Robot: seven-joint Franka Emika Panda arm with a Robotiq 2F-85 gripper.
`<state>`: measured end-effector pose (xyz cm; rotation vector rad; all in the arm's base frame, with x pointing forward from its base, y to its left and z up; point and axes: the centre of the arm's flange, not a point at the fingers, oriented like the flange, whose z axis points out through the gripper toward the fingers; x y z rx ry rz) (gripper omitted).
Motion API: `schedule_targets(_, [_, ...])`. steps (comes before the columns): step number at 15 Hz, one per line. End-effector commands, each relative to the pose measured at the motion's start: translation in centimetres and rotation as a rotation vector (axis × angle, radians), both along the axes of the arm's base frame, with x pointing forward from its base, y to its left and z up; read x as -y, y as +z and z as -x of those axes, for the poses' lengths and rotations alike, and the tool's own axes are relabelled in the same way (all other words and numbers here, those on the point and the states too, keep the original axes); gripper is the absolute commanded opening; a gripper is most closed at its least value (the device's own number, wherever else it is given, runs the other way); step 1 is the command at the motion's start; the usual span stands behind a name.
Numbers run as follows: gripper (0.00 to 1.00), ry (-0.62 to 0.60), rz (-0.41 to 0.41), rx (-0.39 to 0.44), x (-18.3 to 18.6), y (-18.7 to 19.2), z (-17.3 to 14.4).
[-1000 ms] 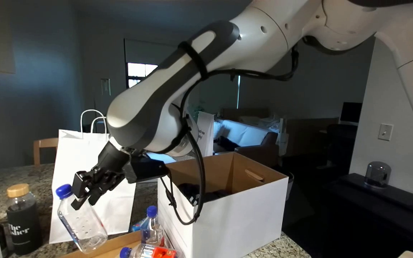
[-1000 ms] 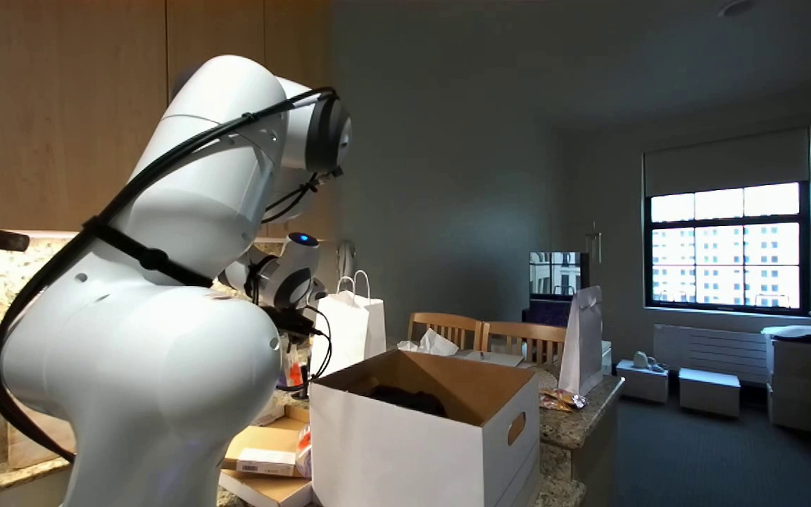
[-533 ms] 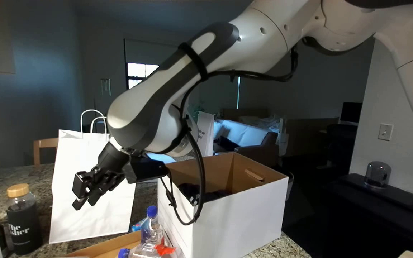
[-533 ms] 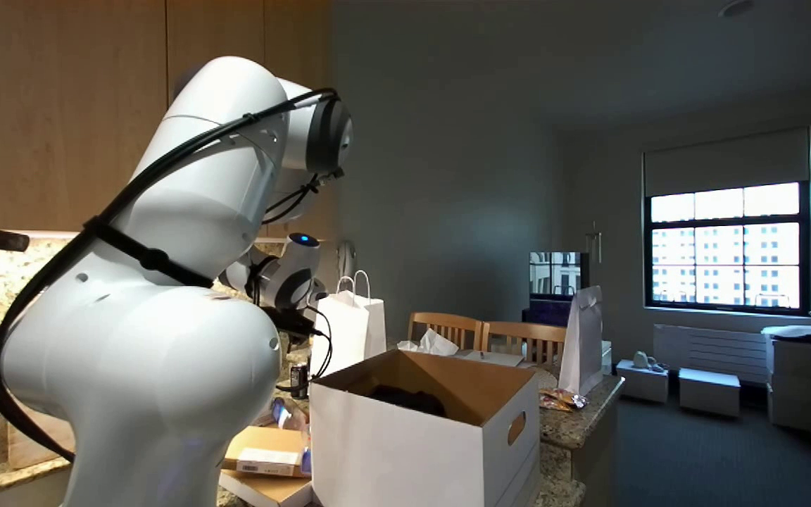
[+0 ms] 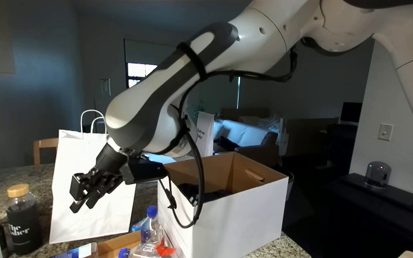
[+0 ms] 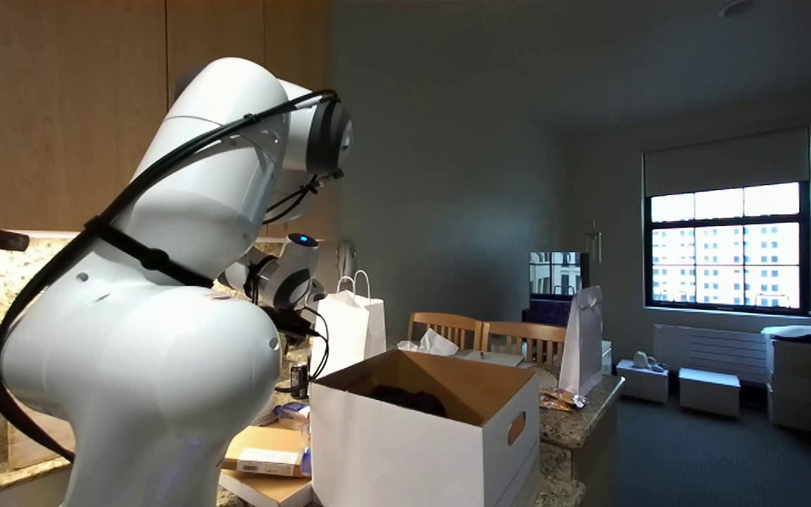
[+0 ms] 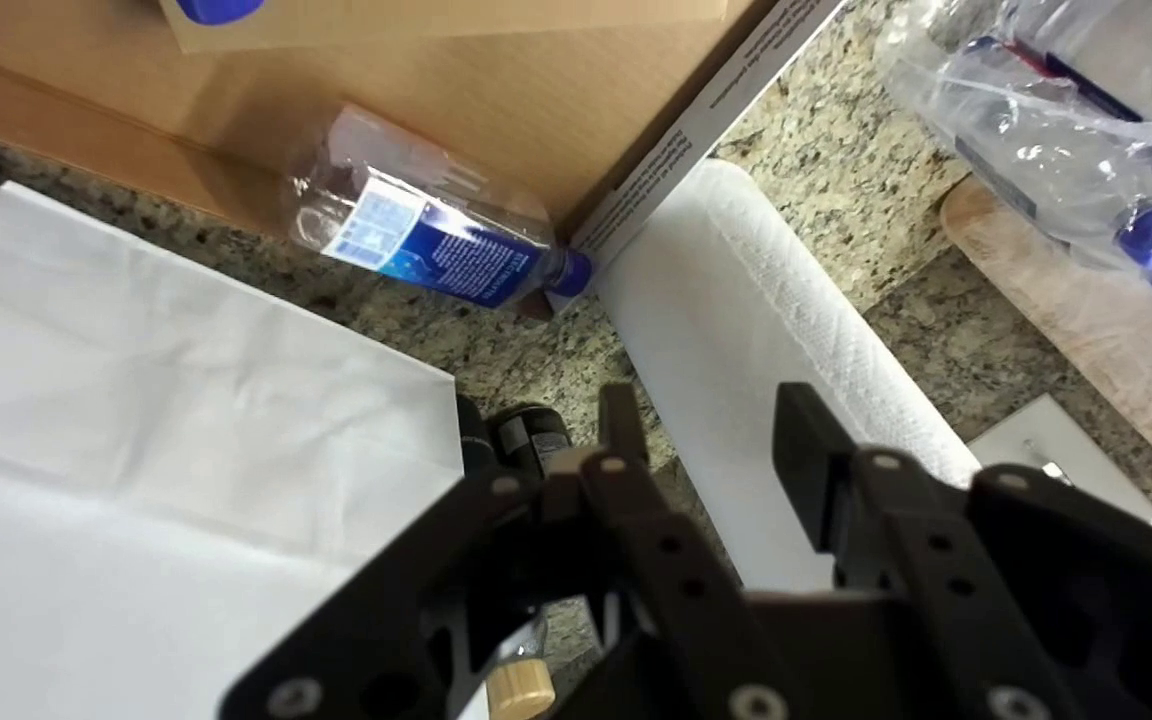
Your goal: Remove smaller box and three bottles from the bigger box and you put them on the table
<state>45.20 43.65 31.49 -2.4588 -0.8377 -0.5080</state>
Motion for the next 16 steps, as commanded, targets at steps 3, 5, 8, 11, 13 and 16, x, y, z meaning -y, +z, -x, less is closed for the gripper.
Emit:
schedule_targets(3, [0.15, -0.108, 0.208, -0.184, 1.5, -0.5, -0.9])
schedule_targets(5, [0.15, -0.135, 0.283, -0.250, 2.0, -0.1, -1.2])
schedule_targets(8, [0.15, -0.111, 0.339, -0.291, 0.9, 1.4, -0.5])
schedule_targets(11, [0.15, -0.050, 0.360, -0.300, -1.2, 3.9, 0.8])
schedule_targets(13, [0.15, -0.057, 0.372, -0.274, -2.2, 5.6, 1.2])
schedule_targets(16, [0.72, -0.117, 0.381, -0.228, -2.7, 8.3, 1.3])
